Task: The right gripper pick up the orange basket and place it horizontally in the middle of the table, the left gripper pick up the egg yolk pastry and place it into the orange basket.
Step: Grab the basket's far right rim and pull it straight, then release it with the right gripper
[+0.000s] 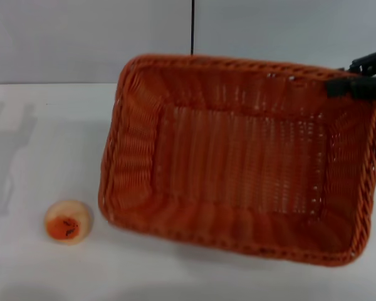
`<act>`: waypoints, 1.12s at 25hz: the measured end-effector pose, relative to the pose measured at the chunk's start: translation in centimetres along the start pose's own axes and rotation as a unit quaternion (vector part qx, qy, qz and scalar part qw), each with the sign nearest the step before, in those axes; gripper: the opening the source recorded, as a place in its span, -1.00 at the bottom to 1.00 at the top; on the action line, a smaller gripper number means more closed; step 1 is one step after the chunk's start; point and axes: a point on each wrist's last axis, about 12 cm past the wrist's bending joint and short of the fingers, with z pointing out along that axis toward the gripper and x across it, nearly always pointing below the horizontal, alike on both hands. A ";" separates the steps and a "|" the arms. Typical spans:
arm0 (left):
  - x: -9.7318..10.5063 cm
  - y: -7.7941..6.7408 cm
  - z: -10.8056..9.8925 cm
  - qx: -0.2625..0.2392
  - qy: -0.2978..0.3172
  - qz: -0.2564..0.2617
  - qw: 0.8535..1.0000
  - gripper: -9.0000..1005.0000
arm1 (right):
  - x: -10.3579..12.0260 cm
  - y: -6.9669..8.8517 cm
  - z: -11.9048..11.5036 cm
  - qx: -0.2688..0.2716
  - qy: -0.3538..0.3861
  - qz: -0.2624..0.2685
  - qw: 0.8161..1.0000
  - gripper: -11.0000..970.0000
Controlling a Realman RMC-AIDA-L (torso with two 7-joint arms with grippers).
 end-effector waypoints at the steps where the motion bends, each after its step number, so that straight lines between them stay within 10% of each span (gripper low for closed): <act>1: 0.0 0.0 0.0 0.000 0.000 0.000 1.000 0.63 | 0.0 0.1 0.2 -0.007 0.001 -0.008 1.000 -0.47; 28: 0.6 -0.6 0.7 0.012 0.001 -0.013 1.000 0.62 | 1.3 -1.3 6.9 -0.042 0.057 -0.051 0.996 -0.33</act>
